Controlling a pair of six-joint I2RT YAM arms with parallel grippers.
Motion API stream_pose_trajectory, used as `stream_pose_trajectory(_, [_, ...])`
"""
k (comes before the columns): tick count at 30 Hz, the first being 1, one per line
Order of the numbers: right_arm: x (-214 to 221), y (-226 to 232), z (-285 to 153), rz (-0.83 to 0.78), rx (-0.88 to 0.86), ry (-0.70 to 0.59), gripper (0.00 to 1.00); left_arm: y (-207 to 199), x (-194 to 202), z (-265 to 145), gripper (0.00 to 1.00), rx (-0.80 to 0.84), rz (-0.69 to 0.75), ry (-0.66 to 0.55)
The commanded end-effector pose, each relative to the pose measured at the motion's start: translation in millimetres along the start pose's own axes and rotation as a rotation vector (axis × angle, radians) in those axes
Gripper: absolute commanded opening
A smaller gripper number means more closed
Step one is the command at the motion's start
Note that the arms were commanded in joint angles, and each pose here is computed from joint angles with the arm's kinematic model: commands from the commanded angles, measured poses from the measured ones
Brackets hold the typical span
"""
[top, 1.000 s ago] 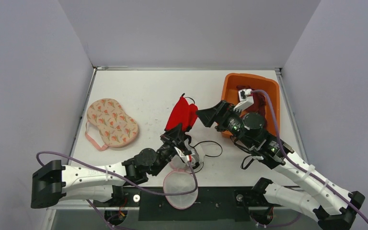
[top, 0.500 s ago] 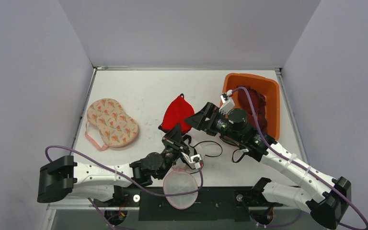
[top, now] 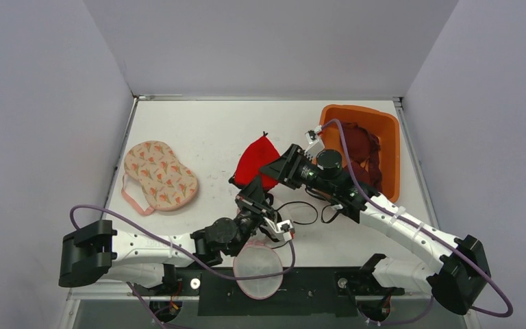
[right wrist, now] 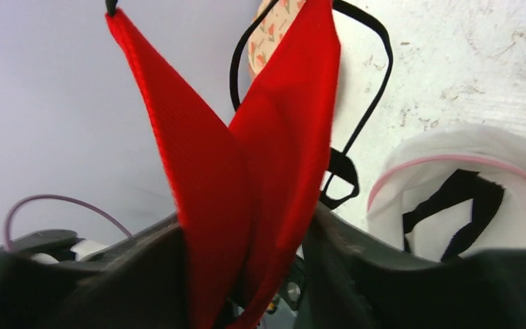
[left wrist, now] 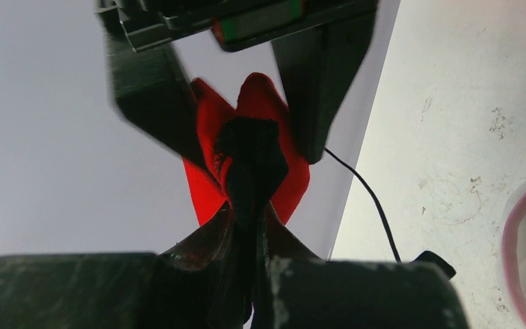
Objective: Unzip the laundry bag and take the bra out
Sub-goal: Pick up the bra from the laundry bag, then place the bra in the bin.
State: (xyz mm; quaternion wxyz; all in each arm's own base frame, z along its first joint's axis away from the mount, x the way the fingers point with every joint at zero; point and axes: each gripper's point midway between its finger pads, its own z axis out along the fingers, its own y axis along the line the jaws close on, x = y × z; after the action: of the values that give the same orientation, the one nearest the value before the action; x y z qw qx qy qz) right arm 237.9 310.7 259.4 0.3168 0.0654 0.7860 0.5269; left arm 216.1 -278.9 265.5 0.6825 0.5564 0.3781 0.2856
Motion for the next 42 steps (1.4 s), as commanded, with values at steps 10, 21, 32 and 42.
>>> stream_pose_trajectory(10, [-41,12,-27,-0.238,0.063,-0.147,0.05,30,-5,-7,0.78,-0.104,-0.179,0.041])
stream_pose_trajectory(21, [-146,-13,-121,-0.579,0.536,-0.58,0.05,-5,-29,-29,0.96,0.166,-0.617,0.07])
stream_pose_trajectory(32, [-226,-105,-162,-0.298,0.782,-0.868,0.05,9,-14,-34,0.96,0.048,-1.527,0.09])
stream_pose_trajectory(42, [-229,-197,-144,-0.175,0.809,-0.806,0.05,-55,68,-43,0.96,-0.167,-1.848,0.404])
